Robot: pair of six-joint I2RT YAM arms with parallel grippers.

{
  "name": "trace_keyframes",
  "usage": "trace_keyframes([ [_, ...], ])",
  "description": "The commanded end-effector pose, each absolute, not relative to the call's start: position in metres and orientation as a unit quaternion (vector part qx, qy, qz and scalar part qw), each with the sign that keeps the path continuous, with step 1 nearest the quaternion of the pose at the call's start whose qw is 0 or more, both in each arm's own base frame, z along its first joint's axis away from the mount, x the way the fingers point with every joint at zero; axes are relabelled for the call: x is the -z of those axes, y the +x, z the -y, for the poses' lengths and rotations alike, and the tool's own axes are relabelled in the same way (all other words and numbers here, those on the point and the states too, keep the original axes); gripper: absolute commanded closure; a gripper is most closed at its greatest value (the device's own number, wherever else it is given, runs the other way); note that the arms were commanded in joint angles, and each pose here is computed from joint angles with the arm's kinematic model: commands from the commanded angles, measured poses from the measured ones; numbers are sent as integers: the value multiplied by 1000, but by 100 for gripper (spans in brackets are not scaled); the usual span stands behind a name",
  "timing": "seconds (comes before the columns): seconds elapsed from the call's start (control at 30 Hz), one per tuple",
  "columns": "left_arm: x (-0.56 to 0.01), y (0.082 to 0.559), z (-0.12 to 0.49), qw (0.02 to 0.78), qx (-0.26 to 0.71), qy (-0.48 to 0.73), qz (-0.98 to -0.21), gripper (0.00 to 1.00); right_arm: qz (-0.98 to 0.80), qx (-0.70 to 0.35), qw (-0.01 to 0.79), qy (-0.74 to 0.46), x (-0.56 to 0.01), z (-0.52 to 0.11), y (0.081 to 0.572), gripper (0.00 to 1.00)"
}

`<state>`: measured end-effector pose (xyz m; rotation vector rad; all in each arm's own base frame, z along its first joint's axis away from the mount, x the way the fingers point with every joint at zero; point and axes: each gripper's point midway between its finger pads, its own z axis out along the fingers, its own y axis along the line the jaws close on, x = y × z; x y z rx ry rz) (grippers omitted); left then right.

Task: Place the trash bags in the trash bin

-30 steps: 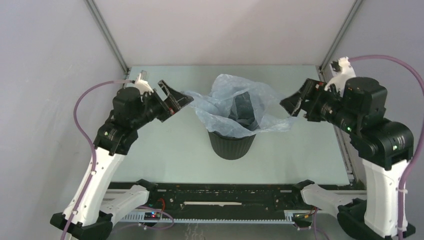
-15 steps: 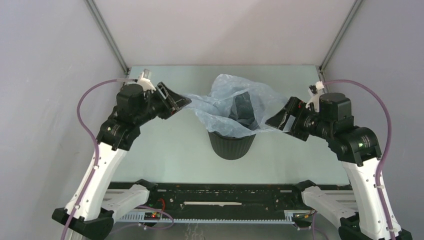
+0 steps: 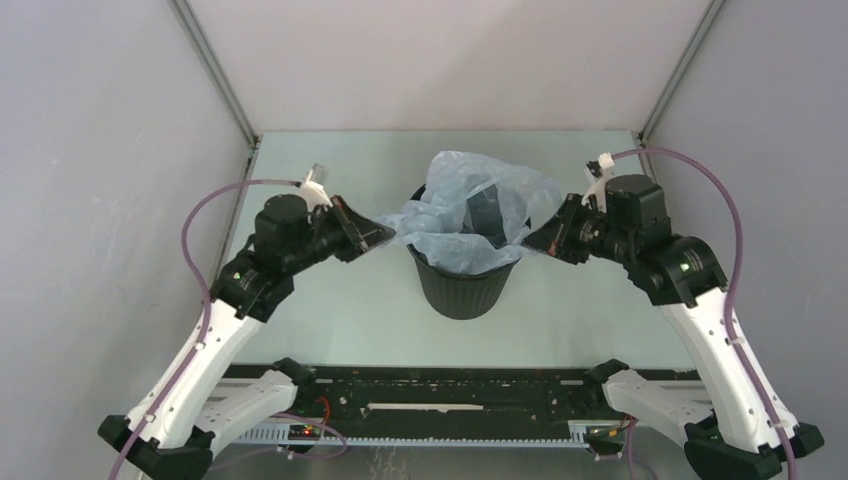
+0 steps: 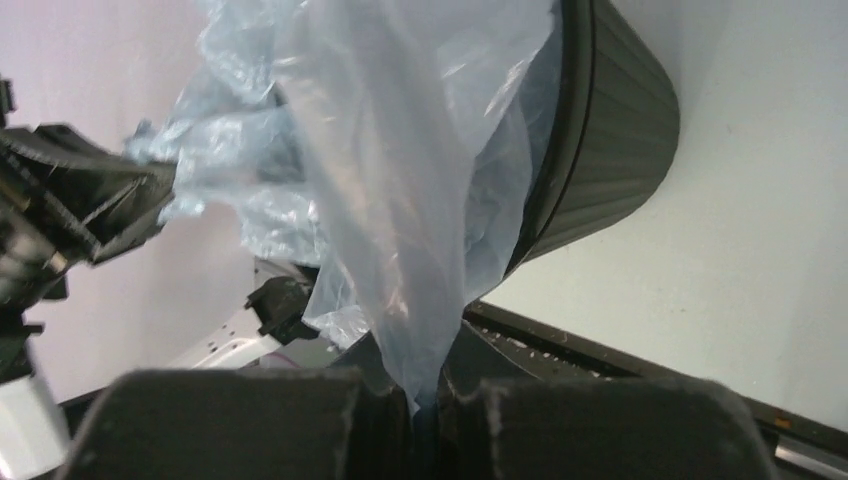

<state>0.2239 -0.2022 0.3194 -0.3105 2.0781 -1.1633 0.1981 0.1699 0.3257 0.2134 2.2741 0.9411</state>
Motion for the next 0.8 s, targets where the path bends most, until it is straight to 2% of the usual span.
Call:
trace_keyframes([
  [0.0, -307, 223, 212, 374, 451, -112, -802, 99, -879, -319, 345, 80, -303, -165, 218, 94],
  [0.13, -275, 226, 198, 380, 419, -136, -813, 100, -891, -289, 343, 68, -272, -154, 218, 95],
  [0.23, -287, 226, 194, 401, 420, -130, -804, 100, -883, -305, 354, 55, -284, -152, 217, 89],
  [0.27, -293, 227, 192, 411, 417, -128, -800, 100, -880, -306, 360, 54, -289, -150, 216, 85],
  [0.4, -318, 228, 180, 456, 411, -118, -781, 100, -878, -296, 372, 58, -303, -137, 207, 53],
  [0.43, -323, 227, 179, 461, 413, -117, -777, 100, -876, -297, 375, 61, -307, -134, 204, 47],
  [0.5, -329, 224, 179, 465, 421, -114, -771, 100, -873, -300, 380, 65, -315, -130, 198, 41],
  [0.57, -328, 221, 179, 464, 427, -114, -768, 100, -867, -310, 386, 64, -324, -129, 193, 42],
  [0.67, -321, 216, 176, 459, 427, -119, -770, 99, -868, -316, 378, 65, -323, -130, 188, 60],
  [0.77, -314, 210, 174, 449, 426, -122, -776, 98, -877, -305, 364, 68, -313, -127, 184, 67],
])
